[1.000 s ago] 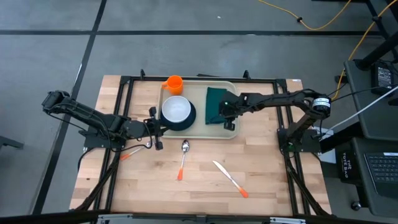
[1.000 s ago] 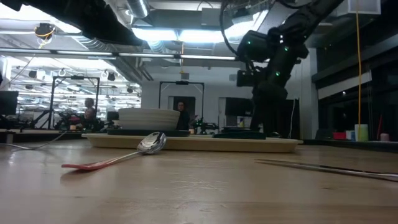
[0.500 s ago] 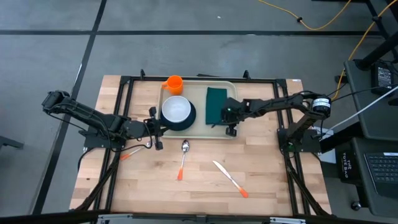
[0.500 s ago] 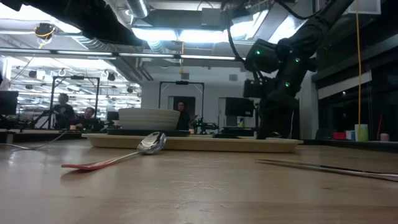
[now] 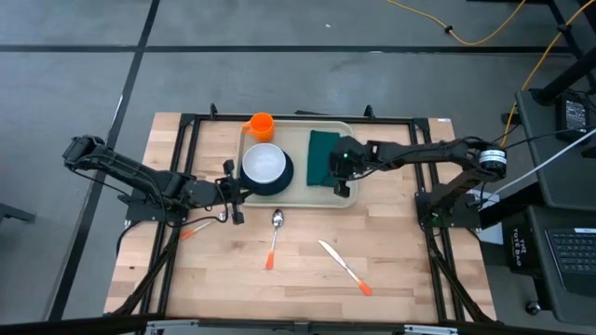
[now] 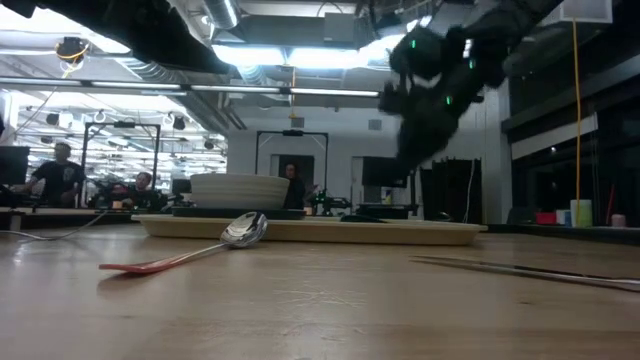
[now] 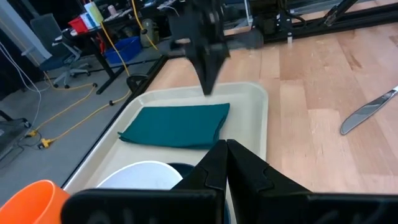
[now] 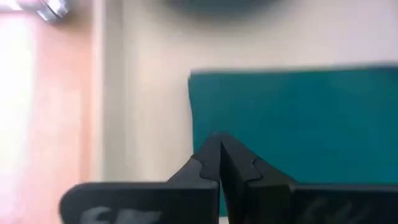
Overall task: Set up tray
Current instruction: Put the orange fork on top of the green table napkin on the brown serving tray
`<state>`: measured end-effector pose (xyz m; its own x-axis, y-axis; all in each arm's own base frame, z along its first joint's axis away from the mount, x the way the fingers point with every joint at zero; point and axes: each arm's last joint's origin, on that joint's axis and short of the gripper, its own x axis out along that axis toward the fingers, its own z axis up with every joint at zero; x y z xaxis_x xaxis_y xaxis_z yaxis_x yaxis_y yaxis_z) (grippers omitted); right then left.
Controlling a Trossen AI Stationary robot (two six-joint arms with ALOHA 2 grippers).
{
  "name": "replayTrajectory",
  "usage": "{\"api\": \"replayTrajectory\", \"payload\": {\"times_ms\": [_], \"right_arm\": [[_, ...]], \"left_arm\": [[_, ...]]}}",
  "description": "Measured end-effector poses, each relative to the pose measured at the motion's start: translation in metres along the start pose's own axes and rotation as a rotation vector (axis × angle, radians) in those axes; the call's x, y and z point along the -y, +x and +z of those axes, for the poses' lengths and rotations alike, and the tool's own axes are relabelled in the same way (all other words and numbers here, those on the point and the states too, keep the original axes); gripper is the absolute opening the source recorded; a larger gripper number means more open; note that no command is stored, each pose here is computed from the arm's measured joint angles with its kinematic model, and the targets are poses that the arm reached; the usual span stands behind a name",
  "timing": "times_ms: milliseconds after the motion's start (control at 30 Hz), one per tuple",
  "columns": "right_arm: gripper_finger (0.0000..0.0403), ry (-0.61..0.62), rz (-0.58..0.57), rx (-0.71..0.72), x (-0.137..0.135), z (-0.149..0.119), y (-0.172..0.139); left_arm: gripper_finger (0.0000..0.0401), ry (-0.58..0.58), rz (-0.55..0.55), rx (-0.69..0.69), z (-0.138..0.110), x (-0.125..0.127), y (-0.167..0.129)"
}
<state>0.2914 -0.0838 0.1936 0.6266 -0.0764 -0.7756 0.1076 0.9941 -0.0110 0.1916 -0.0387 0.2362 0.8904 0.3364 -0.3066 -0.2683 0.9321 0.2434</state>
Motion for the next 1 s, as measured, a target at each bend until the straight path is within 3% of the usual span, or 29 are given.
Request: {"api": "replayTrajectory", "payload": {"times_ms": [200, 433, 800, 1000], "right_arm": [[0.0001, -0.027, -0.021, 0.127, -0.003, 0.019, -0.054], [0.0001, -0.048, -0.141, 0.312, -0.021, 0.000, -0.107], [0.0001, -0.083, -0.058, 0.541, -0.050, -0.059, -0.073], [0.0002, 0.026, -0.057, 0.652, -0.060, -0.094, -0.058]], "left_arm": [[0.0004, 0.015, 0.000, 0.000, 0.000, 0.000, 0.000], [0.0004, 0.030, -0.001, 0.000, 0.000, 0.000, 0.000], [0.0002, -0.050, -0.025, -0.017, -0.002, 0.001, 0.000], [0.0002, -0.111, -0.047, -0.106, 0.005, 0.000, -0.005]]}}
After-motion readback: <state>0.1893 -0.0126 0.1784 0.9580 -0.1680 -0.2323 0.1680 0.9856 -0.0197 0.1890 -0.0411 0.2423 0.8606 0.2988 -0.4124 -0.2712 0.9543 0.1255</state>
